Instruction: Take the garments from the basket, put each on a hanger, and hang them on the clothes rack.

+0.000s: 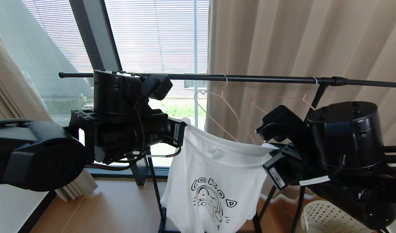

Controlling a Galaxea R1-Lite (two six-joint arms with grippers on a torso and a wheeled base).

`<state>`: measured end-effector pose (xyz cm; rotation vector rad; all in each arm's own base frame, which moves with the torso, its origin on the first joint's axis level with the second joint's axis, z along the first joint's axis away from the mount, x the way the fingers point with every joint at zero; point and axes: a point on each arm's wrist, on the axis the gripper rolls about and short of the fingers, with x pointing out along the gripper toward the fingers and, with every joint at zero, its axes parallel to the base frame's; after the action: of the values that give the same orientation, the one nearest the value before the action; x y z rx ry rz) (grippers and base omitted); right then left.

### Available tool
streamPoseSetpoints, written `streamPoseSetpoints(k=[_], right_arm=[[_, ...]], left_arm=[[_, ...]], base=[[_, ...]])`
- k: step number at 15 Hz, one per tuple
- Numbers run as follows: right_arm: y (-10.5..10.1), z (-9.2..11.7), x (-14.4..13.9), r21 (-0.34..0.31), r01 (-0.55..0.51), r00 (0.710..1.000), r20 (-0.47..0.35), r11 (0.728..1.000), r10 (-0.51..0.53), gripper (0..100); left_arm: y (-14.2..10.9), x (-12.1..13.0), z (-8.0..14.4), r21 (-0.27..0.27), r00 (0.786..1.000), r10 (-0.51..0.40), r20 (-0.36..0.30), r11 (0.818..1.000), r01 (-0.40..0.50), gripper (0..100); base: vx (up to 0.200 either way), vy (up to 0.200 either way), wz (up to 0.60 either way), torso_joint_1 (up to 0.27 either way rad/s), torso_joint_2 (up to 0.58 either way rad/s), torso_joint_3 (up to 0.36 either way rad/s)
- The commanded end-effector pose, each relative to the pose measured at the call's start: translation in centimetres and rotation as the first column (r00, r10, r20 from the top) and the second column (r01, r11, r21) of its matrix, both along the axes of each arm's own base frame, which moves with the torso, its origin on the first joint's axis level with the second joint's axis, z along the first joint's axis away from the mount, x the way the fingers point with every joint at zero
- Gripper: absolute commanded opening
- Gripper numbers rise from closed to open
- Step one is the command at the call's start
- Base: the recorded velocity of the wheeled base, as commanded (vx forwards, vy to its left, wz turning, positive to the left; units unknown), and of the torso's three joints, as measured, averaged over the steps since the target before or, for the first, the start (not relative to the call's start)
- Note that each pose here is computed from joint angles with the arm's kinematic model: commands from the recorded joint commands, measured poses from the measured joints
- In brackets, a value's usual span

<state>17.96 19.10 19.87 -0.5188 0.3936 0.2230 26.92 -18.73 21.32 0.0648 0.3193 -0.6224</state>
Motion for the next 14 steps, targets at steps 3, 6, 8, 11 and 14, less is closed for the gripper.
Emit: streamPoseSetpoints(k=[3,6,8,11,14], right_arm=[[4.0,0.2,-4.3,0.106,-0.161,0.985,-0.041,0.981,0.166,0],[7.5,0.4,-4.0,0.277,-0.142,0.982,-0.079,0.950,0.169,0],[9.4,1.4,-3.5,0.410,-0.097,0.987,-0.080,0.907,0.142,0],[9.3,2.0,-3.1,0.447,-0.070,0.990,-0.080,0.892,0.118,0],[7.8,2.0,-2.5,0.401,-0.047,0.993,-0.082,0.915,0.087,0]], left_arm=[[-1.8,2.7,1.2,-0.059,0.995,-0.093,0.038,0.994,0.096,0],[-2.5,3.1,1.9,-0.083,0.987,-0.149,0.061,0.985,0.154,0],[-2.6,3.1,2.7,-0.108,0.978,-0.192,0.084,0.974,0.200,0],[-2.6,3.0,3.2,-0.118,0.972,-0.217,0.095,0.967,0.228,0],[-2.1,2.6,3.5,-0.116,0.973,-0.207,0.097,0.969,0.218,0]], base=[[0.000,0.000,0.00,0.000,0.00,0.000],[0.000,0.000,0.00,0.000,0.00,0.000],[0.000,0.000,0.00,0.000,0.00,0.000],[0.000,0.000,0.00,0.000,0.00,0.000],[0.000,0.000,0.00,0.000,0.00,0.000]])
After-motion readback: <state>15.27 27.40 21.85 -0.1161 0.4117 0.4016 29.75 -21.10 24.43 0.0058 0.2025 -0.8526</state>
